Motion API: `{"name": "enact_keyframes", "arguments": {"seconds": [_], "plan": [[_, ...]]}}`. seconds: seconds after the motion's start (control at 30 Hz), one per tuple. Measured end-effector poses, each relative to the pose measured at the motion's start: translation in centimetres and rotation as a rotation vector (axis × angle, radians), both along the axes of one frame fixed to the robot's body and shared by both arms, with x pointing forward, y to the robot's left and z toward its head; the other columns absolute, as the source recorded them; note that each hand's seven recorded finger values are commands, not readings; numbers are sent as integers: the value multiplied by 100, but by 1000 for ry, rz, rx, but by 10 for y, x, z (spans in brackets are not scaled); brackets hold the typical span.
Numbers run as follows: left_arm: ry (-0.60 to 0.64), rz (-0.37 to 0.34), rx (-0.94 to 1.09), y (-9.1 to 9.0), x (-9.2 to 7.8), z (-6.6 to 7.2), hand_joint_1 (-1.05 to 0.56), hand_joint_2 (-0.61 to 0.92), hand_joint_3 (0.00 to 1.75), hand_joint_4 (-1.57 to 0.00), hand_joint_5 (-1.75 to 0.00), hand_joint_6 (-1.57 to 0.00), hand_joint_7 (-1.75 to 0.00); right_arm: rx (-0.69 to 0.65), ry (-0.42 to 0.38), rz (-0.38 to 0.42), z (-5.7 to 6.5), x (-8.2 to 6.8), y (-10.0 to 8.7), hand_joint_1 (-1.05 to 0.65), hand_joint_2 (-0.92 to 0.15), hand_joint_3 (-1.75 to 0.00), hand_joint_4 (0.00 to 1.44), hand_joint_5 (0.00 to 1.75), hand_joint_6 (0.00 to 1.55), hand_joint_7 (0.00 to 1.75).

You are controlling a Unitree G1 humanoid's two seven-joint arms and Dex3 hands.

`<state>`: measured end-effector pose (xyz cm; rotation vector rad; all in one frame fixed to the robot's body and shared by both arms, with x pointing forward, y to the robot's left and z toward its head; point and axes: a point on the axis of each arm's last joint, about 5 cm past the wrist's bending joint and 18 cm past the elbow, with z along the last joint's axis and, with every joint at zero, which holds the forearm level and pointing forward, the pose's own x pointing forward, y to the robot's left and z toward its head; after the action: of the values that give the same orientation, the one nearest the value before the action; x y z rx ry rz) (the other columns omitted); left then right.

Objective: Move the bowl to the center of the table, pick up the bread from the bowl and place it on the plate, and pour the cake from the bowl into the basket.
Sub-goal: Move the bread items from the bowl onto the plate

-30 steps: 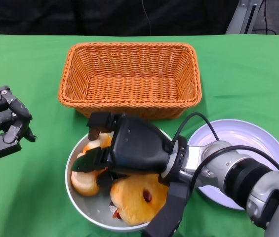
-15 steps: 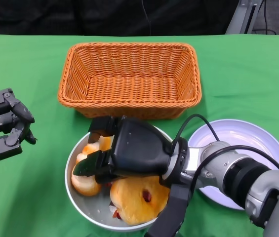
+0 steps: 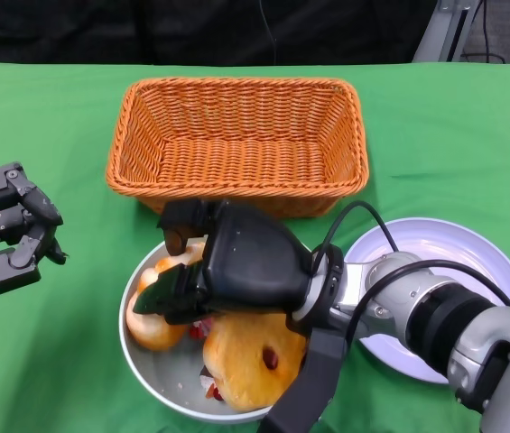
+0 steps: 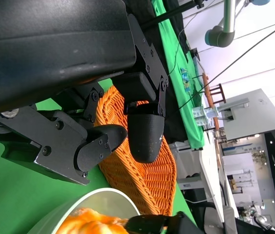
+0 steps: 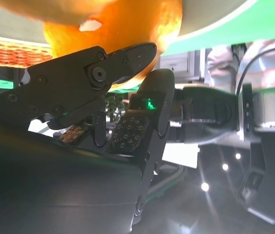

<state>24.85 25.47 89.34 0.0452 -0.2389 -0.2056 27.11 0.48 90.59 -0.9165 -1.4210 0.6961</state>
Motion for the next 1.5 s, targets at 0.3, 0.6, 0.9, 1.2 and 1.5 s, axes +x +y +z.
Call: {"name": "enact_keyframes", "arguments": {"seconds": [0.3,0.6,0.9,1.2,1.5], "plan": [[31,-21,-57,2,0,-4,-18,76,40,-77,-175,-77,-138,92,-5,18,10,2,1,-33,-88,0,72,155,119,0],[49,-30,-81,2,1,-4,-15,86,28,-72,-174,-75,-136,129,68,44,26,3,-3,-31,-89,-1,78,141,121,2],[43,-24,-70,2,1,-5,-11,92,28,-72,-173,-79,-133,122,138,54,30,0,-7,-29,-89,0,80,133,122,3],[39,-28,-75,1,4,-5,-16,90,25,-73,-170,-79,-129,26,214,19,34,-2,-13,-40,-91,-2,65,111,107,1],[94,-121,-142,9,6,-5,-37,86,0,-90,-138,-96,-85,-20,210,-97,40,-17,-17,-78,-84,0,81,20,74,0]]}}
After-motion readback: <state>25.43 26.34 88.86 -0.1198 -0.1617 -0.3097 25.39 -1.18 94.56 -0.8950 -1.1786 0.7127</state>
